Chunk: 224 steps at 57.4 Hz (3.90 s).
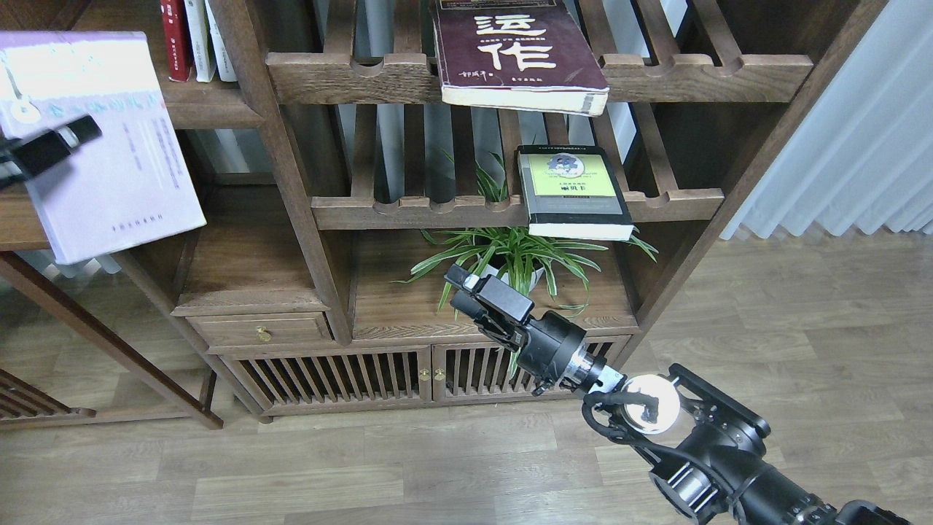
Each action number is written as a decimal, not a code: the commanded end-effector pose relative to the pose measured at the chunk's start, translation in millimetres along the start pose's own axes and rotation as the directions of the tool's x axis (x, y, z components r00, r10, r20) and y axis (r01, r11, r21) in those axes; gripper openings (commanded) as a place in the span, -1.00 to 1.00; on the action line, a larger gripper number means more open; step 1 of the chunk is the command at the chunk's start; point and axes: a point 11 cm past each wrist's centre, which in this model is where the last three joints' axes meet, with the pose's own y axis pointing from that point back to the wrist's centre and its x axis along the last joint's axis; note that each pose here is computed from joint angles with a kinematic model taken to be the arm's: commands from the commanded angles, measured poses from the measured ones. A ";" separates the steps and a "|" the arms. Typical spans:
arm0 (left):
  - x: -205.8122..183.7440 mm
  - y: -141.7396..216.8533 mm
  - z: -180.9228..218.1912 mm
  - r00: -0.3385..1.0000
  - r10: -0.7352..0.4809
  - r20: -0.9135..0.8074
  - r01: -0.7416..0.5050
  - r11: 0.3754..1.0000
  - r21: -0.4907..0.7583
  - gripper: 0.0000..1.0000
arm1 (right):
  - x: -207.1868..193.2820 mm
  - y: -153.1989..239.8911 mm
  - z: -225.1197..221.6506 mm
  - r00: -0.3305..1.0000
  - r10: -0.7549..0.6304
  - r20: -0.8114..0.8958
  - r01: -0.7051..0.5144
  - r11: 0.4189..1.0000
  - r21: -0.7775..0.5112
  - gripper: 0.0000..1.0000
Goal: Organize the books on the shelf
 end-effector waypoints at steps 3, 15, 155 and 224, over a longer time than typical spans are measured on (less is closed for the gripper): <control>3.8 3.5 24.1 1.000 0.012 0.008 -0.012 0.997 -0.076 -0.98 | -2.1 -1.1 -3.9 1.000 -0.003 -0.012 0.003 1.000 -0.001 0.96; -2.3 4.6 46.2 1.000 -0.007 0.015 0.009 0.989 -0.149 -0.97 | -3.2 -2.3 -4.5 1.000 -0.005 -0.017 0.005 1.000 -0.004 0.96; -10.8 -141.6 72.5 0.856 0.401 0.326 -0.162 0.807 -0.568 -1.00 | -6.5 -10.6 5.2 1.000 -0.023 -0.006 0.023 1.000 -0.013 0.97; -15.3 -167.0 30.4 0.775 0.361 0.519 -0.107 0.883 -0.456 -0.72 | -8.1 -10.3 4.7 1.000 -0.028 -0.006 0.028 1.000 -0.012 0.97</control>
